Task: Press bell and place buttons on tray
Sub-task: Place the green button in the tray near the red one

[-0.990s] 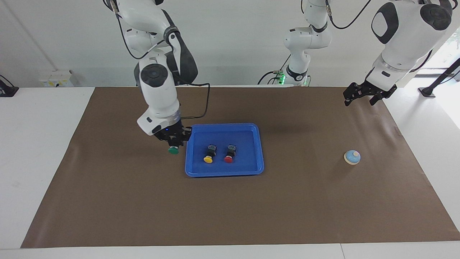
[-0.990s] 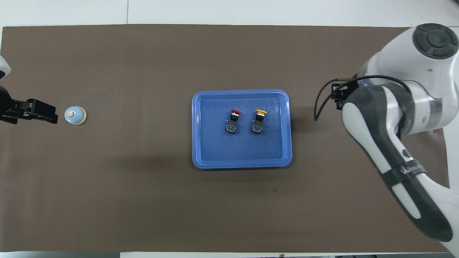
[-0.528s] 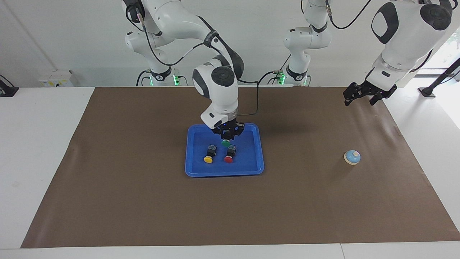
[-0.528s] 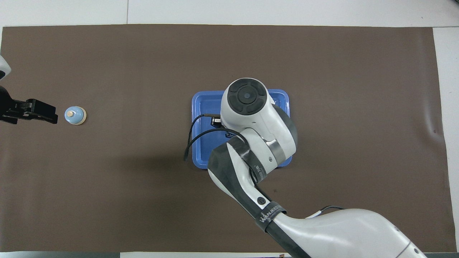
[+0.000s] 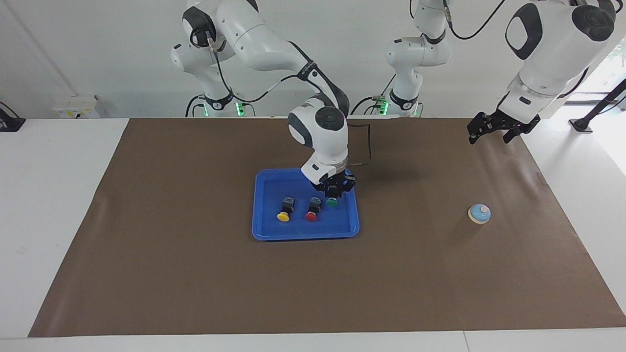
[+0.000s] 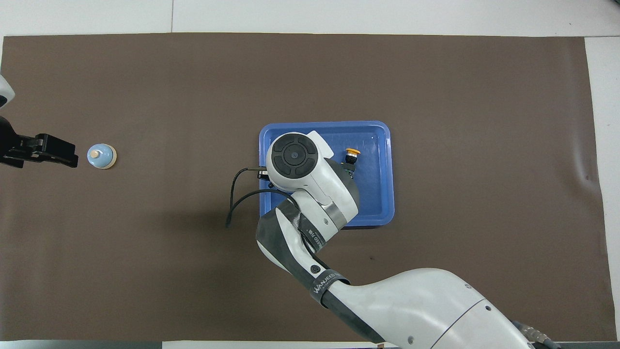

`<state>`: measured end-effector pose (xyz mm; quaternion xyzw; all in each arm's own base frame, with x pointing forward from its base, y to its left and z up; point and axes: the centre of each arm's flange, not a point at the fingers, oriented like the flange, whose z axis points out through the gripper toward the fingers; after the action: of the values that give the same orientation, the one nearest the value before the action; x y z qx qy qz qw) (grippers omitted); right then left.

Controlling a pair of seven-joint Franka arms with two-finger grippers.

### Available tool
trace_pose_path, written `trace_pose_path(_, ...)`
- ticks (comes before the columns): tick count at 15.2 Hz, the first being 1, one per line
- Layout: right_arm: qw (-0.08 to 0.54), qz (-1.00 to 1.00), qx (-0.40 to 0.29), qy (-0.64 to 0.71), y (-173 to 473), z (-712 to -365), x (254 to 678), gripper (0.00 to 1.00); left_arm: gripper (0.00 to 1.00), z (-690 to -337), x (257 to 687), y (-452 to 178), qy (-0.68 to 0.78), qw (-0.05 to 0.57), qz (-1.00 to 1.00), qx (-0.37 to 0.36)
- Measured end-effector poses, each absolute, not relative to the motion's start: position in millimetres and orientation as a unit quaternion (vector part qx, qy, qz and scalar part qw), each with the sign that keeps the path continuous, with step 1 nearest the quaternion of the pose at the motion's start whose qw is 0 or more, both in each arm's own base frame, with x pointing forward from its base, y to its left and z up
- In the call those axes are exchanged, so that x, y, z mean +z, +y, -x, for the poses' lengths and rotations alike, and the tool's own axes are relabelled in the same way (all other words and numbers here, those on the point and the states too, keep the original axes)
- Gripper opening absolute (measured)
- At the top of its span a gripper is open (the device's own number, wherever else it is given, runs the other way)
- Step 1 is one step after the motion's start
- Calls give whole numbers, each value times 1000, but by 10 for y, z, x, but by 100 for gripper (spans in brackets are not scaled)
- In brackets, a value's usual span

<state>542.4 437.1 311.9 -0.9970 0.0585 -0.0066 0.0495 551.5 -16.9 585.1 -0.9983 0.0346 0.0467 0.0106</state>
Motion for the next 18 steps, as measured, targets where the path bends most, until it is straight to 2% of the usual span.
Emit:
trace_pose_path(3,49,997,-6,59,4360,-5401,3039,44,100,-5515,5851,-169,35,11,998,47)
trace_pose_path(6,51,995,-7,84,4361,-5409,3066,54,100,-5515,5851,-169,35,11,998,47)
trace_pose_path(8,47,993,-5,105,4303,-5458,3179,72,100,-5515,5851,-169,35,11,998,47)
trace_pose_path(11,44,989,-13,139,3826,-5786,3673,100,100,-5515,5851,-169,35,11,998,47)
trace_pose_path(14,35,993,-17,110,2928,-6123,4218,100,100,-5515,5851,-169,35,11,998,47)
trace_pose_path(18,16,1000,4,21,1730,-6303,4648,100,100,-5515,5851,-169,35,11,998,47)
